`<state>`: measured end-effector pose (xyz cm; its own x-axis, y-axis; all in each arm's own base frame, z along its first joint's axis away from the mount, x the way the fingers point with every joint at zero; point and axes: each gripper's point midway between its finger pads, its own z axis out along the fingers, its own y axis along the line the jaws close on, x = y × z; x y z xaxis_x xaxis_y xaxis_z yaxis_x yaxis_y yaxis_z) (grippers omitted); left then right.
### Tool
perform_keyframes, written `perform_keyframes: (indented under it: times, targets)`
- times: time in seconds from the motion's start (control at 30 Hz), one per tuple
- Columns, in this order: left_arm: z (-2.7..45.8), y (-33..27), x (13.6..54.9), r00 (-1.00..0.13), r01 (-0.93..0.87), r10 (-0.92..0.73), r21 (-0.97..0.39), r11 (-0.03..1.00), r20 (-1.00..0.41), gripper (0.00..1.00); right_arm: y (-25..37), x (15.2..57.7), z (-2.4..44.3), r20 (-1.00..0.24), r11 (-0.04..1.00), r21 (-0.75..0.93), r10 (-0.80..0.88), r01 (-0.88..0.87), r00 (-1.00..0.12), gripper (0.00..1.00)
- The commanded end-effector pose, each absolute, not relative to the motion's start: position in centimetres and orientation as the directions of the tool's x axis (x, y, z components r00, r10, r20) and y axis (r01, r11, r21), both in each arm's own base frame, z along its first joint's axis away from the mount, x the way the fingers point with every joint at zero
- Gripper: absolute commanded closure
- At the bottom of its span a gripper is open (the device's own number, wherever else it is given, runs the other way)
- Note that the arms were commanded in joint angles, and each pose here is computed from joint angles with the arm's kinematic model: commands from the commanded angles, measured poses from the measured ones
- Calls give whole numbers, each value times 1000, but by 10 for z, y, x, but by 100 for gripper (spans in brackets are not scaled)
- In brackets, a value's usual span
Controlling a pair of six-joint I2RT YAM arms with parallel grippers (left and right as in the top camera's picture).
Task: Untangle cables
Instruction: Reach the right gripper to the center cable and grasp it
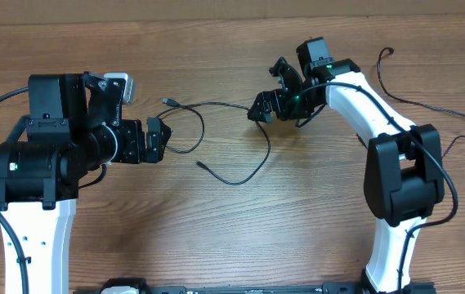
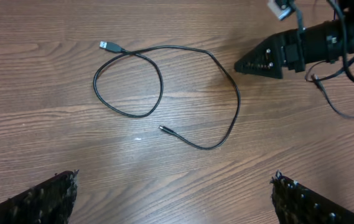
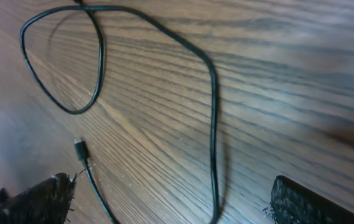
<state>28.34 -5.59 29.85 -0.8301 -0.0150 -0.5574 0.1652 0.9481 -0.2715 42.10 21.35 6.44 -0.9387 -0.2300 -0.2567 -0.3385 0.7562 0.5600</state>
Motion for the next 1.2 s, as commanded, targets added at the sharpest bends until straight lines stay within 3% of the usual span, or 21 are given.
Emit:
perform_keyframes:
  times: [0.0, 0.67, 0.97, 1.03, 1.07, 1.17]
  targets:
    - [302, -60, 284, -823, 196, 8, -271, 943, -568, 0, 223, 414, 51, -222, 724, 607, -243, -329, -944, 0]
    - [302, -60, 284, -823, 196, 8, -270, 943, -569, 0, 235, 399, 6, -115, 701, 658, -267, -275, -957, 0]
    - [302, -60, 284, -823, 196, 8, -270, 943, -568, 0, 267, 390, 2, -155, 672, 655, -329, -346, -931, 1]
    - [302, -60, 284, -823, 196, 8, -270, 943, -569, 0, 275, 391, 3, -165, 669, 656, -325, -349, -931, 7]
    - [302, -60, 284, -823, 196, 8, -270, 943, -569, 0, 280, 393, 4, -174, 669, 656, -319, -351, -932, 14]
    - [302, -60, 284, -823, 196, 8, -270, 943, -568, 0, 285, 400, 4, -195, 675, 649, -298, -351, -934, 59]
